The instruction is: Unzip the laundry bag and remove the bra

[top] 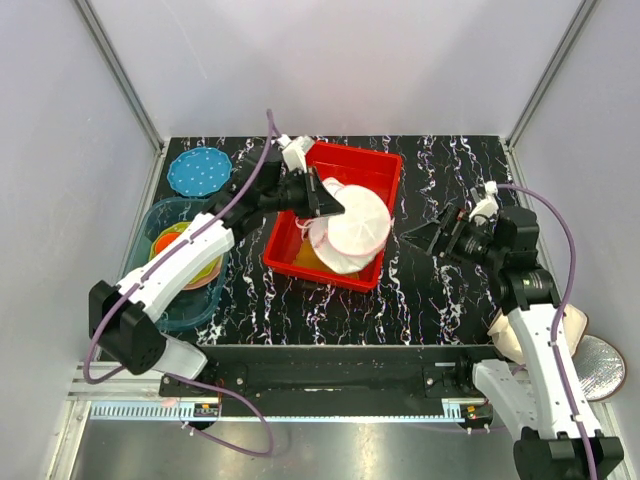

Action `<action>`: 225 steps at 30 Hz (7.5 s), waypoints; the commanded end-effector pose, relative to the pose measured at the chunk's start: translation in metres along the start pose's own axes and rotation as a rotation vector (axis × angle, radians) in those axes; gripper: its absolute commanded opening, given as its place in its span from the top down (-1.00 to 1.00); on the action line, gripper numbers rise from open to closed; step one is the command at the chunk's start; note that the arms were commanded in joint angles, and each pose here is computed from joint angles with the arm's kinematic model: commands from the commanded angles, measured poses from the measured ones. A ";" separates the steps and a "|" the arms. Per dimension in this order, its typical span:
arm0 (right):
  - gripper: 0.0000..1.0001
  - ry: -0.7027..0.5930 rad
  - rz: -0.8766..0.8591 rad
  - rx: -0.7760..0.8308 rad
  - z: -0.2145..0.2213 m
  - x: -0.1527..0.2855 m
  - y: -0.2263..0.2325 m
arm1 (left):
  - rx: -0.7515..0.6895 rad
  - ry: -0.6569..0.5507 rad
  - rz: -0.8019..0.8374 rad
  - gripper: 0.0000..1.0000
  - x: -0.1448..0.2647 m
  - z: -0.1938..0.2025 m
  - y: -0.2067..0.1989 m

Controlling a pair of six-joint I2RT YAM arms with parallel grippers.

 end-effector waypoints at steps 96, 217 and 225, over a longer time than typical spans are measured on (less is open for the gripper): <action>1.00 0.145 -0.570 -0.019 -0.001 -0.051 0.073 | 0.240 -0.185 -0.079 -0.98 0.061 0.037 0.009; -0.23 0.261 -0.306 0.037 0.122 -0.129 0.127 | 0.296 -0.492 -0.554 1.00 0.085 -0.012 -0.011; -0.24 0.201 -0.333 0.102 0.126 -0.133 0.114 | 0.305 -0.449 -0.519 1.00 0.085 -0.019 -0.024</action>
Point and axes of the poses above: each gripper's point midway between its finger pads, its own x axis back along the fingers, its own y axis along the line the jaws close on, z = x × y, the point moved 7 cm from there along x, back along the fingers, and after that the axes turned 6 degrees about -x, right-handed, at the moved point
